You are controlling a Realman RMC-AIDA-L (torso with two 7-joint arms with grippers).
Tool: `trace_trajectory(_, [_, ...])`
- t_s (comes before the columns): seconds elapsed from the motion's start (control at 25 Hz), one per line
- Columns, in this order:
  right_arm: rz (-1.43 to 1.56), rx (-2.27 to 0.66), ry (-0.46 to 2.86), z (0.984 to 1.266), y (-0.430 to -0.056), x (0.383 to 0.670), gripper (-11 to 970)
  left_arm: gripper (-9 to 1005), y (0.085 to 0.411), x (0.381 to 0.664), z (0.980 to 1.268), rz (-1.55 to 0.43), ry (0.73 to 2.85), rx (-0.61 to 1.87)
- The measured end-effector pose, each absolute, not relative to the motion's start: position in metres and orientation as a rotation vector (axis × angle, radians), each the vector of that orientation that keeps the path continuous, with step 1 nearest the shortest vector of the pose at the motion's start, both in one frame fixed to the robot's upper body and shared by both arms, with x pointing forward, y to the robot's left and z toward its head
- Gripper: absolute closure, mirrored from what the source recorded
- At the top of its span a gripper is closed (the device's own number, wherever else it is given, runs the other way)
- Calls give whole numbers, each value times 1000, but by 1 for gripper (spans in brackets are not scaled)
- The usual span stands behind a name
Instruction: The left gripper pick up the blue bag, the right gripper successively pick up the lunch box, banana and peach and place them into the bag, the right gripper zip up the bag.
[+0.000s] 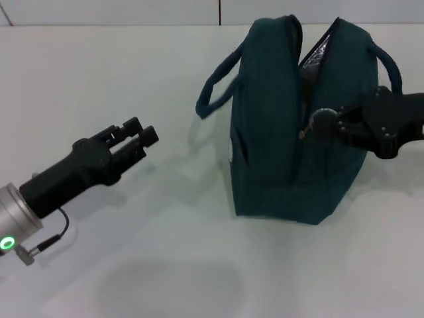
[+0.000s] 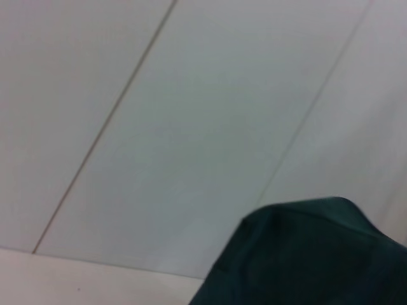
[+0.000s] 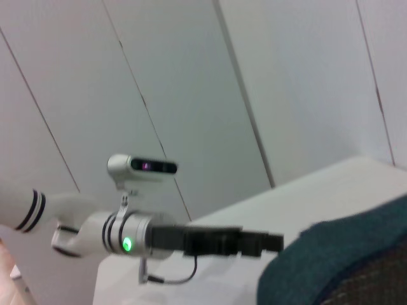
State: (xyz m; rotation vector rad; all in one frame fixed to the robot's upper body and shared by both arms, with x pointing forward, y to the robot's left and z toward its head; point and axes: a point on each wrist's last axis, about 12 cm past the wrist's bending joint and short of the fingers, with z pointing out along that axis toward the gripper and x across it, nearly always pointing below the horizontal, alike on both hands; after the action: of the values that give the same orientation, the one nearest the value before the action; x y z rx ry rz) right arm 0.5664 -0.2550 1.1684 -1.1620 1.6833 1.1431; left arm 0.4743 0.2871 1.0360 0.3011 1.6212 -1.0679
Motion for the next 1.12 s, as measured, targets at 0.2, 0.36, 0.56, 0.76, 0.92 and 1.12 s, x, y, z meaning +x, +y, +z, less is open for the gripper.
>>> trace_trajectory(0.2, [1139,-1141,1647,1165,-244,572,952,492,280,459,1035,-1091,1581,430])
trace_trajectory(0.36, [1153,-1127,1647,1161,-238,575,952,492,271,457,1033,-1128,1584,508])
trace_trajectory(0.56, [1189,-1133,1636,1159,-230,577,952,492,260,461,1030,-1143,1596,546])
trace_trajectory(0.76, [1217,-1124,1636,1155,-229,574,952,492,250,465,1028,-1121,1579,575])
trace_trajectory(0.92, [1256,-1114,1604,1152,-228,569,951,484,241,471,1026,-1077,1559,583])
trace_trajectory(1.12, [1261,-1109,1601,1151,-230,568,951,462,237,475,1026,-1059,1551,595])
